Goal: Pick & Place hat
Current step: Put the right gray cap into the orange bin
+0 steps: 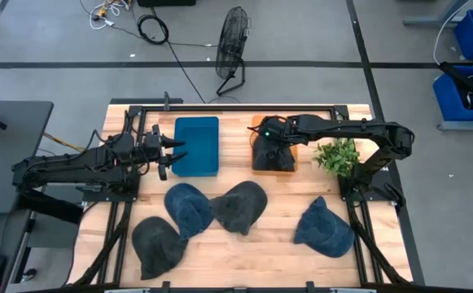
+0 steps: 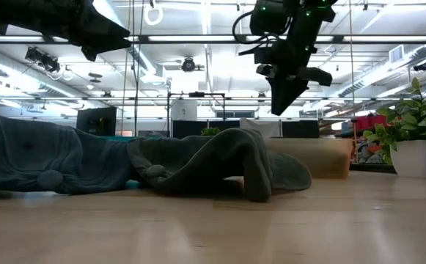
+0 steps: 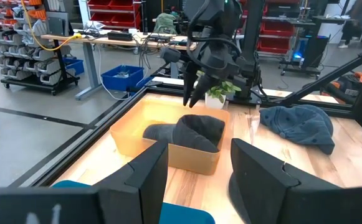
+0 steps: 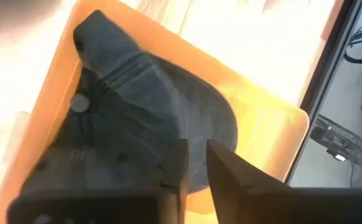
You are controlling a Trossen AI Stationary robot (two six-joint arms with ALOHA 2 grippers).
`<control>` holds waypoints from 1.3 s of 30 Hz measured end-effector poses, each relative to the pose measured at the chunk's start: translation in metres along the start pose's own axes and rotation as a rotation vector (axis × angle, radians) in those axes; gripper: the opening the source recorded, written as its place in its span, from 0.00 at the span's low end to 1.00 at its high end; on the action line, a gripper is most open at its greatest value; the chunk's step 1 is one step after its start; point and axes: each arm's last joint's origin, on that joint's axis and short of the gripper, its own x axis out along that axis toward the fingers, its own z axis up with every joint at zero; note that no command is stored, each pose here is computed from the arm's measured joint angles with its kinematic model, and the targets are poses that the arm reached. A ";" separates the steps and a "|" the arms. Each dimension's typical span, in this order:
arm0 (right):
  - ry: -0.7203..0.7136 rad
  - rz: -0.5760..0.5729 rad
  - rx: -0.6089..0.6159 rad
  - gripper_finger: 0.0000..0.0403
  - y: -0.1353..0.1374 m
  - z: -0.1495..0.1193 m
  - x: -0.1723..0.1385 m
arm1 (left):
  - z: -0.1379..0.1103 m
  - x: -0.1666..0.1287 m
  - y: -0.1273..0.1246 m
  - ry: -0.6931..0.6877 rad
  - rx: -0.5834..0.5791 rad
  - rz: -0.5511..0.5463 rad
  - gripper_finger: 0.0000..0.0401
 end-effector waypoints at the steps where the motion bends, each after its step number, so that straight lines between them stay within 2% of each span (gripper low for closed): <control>1: -0.005 -0.006 0.002 0.19 -0.001 0.001 0.000 | 0.000 0.000 0.000 0.000 0.000 0.000 0.45; 9: 0.010 -0.057 0.047 0.33 0.000 0.004 -0.001 | 0.000 0.000 0.000 0.000 0.000 0.000 0.45; 13: 0.035 -0.103 0.019 0.36 0.005 0.011 -0.008 | 0.000 0.000 0.000 0.000 0.000 0.000 0.45; 16: -0.014 -0.116 0.054 0.36 0.008 0.023 -0.020 | 0.000 0.000 0.000 -0.001 0.000 0.000 0.45; 19: -0.102 -0.088 0.187 0.36 0.011 0.038 -0.036 | 0.001 0.000 0.000 -0.006 -0.001 0.000 0.45; 22: -0.205 -0.006 0.350 0.36 0.015 0.051 -0.052 | 0.001 0.000 0.000 -0.005 -0.029 -0.001 0.45; 25: -0.258 0.078 0.440 0.35 0.021 0.060 -0.065 | 0.000 0.002 -0.001 -0.001 -0.038 -0.020 0.45; 34: -0.216 0.153 0.529 0.30 0.045 0.067 -0.075 | 0.021 0.005 -0.011 -0.014 -0.042 -0.135 0.45; 39: -0.167 0.167 0.520 0.27 0.059 0.068 -0.078 | 0.034 0.005 -0.020 0.024 -0.032 -0.189 0.45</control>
